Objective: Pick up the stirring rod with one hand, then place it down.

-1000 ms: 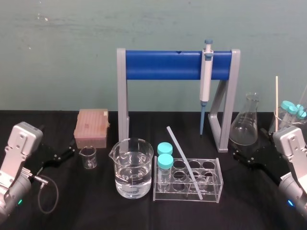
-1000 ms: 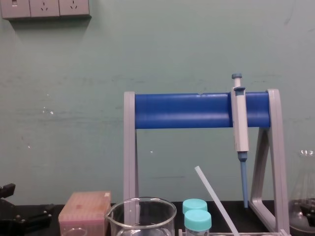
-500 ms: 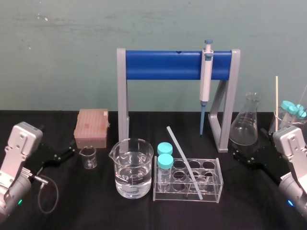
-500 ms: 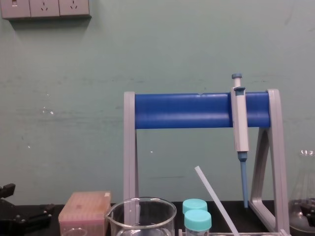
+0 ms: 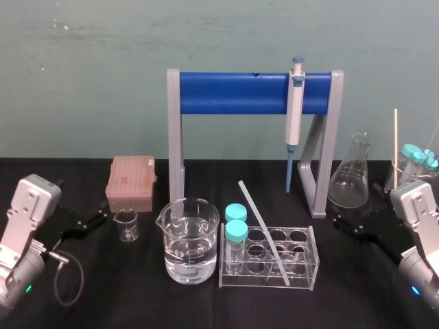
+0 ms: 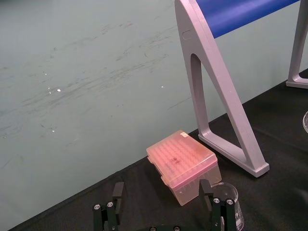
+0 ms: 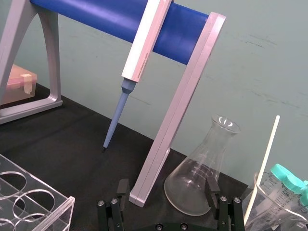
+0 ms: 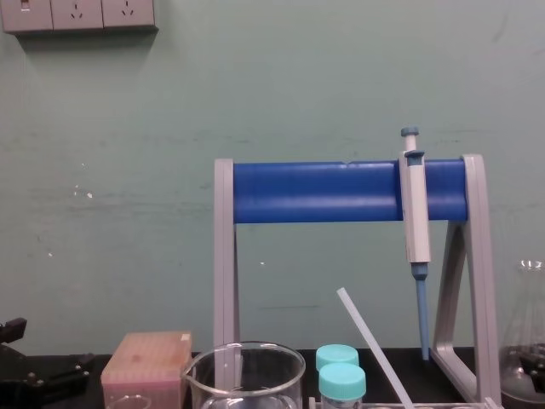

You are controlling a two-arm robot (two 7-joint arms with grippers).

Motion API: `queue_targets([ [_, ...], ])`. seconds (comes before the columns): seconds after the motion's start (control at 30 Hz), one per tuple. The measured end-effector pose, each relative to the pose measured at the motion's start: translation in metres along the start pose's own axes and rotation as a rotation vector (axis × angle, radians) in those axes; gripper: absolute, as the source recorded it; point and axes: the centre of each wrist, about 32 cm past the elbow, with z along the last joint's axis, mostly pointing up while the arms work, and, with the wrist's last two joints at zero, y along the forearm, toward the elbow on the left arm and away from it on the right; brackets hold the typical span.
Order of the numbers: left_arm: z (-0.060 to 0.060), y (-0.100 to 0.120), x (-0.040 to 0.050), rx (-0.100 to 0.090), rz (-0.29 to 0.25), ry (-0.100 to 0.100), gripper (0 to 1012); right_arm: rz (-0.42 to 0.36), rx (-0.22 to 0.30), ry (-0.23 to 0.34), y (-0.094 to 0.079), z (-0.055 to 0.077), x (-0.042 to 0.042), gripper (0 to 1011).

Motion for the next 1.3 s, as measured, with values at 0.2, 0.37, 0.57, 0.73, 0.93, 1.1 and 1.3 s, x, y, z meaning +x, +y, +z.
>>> queue_targets([
  [0.2, 0.0, 0.0, 0.0, 0.0, 0.0, 0.0, 1000, 0.001, 0.0, 0.0, 0.0, 0.0, 0.0002, 1004],
  [0.37, 0.0, 0.0, 0.0, 0.0, 0.0, 0.0, 1000, 0.048, 0.022, 0.053, 0.0, 0.01, 0.0092, 1004],
  [0.57, 0.0, 0.0, 0.0, 0.0, 0.0, 0.0, 1000, 0.213, 0.068, 0.217, 0.003, 0.037, 0.0207, 1004],
  [0.73, 0.0, 0.0, 0.0, 0.0, 0.0, 0.0, 1000, 0.348, 0.098, 0.297, 0.005, 0.053, 0.0217, 1004],
  [0.93, 0.0, 0.0, 0.0, 0.0, 0.0, 0.0, 1000, 0.499, 0.109, 0.332, 0.012, 0.068, 0.0162, 1004],
  [1.1, 0.0, 0.0, 0.0, 0.0, 0.0, 0.0, 1000, 0.6, 0.1, 0.323, 0.019, 0.075, 0.0085, 1004],
  [1.3, 0.0, 0.0, 0.0, 0.0, 0.0, 0.0, 1000, 0.643, 0.056, 0.316, 0.034, 0.078, 0.0014, 1004],
])
